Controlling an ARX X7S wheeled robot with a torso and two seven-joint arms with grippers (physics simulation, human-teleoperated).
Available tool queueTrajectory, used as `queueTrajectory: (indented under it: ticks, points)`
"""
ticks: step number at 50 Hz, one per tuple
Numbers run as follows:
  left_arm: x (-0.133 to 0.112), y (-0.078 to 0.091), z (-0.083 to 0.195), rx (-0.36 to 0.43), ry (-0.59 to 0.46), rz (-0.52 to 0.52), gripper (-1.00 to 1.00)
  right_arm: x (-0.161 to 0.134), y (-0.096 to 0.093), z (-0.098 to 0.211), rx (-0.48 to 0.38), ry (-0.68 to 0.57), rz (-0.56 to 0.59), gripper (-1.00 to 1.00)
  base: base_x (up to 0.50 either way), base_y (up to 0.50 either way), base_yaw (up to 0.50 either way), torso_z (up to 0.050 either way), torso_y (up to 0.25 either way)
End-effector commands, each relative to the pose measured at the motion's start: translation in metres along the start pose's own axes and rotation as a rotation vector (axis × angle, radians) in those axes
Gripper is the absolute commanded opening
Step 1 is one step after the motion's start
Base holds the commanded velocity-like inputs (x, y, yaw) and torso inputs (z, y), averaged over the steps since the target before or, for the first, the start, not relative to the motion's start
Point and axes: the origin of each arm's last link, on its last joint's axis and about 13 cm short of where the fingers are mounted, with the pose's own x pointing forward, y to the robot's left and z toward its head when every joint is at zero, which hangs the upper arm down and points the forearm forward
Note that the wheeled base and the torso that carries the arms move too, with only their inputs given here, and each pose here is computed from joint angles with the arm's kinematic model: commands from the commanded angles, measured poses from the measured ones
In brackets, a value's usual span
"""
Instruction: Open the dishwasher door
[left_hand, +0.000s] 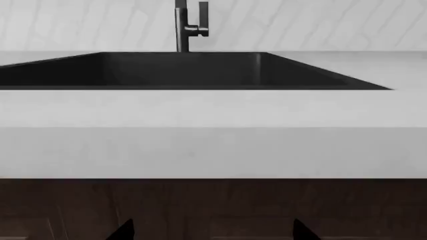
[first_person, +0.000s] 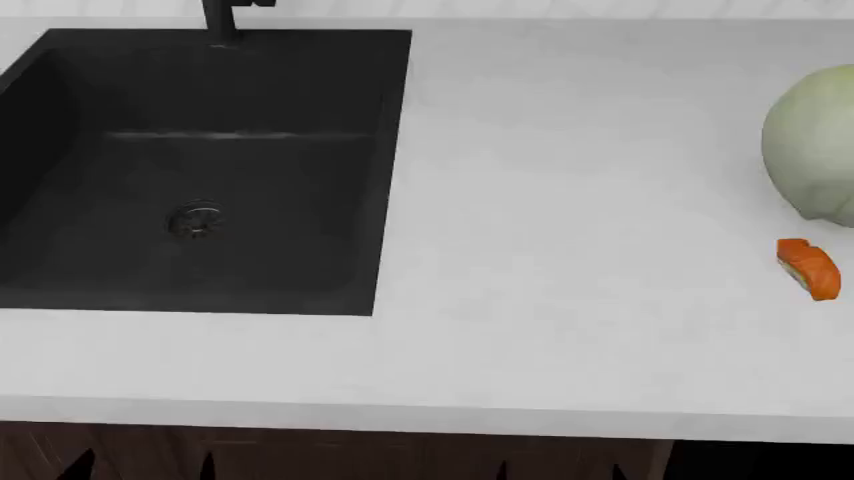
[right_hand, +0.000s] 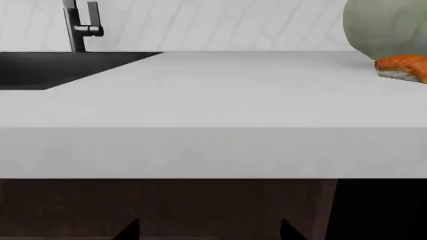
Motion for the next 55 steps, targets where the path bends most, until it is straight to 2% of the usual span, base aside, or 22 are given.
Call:
queueTrajectory:
  ticks: [1, 17, 35, 48, 55]
  points:
    - [-0.001, 0.0, 0.001, 0.002, 0.0, 0.0, 1.0, 0.0, 0.0, 0.0, 0.0, 0.0, 0.0, 1.0, 0.0, 0.0, 0.0, 0.0, 0.0]
    - [0.0, 0.002, 0.002, 0.019, -0.023, 0.011, 1.0, -0.002, 0.003, 0.002, -0.005, -0.016, 0.005, 1.0, 0.0, 0.0, 0.0, 0.0, 0.0]
    - [0.002, 0.002, 0.001, 0.025, -0.027, 0.017, 1.0, -0.001, 0.005, 0.004, 0.003, -0.029, 0.02, 1.0, -0.41, 0.0, 0.0, 0.0, 0.0]
    - [0.0, 0.003, 0.003, 0.018, -0.037, 0.02, 1.0, -0.003, 0.007, 0.009, 0.005, -0.045, 0.031, 1.0, 0.0, 0.0, 0.0, 0.0, 0.0]
    - [0.0, 0.003, 0.005, 0.018, -0.045, 0.025, 1.0, -0.003, 0.007, 0.009, 0.014, -0.048, 0.036, 1.0, 0.0, -0.45, 0.0, 0.0, 0.0]
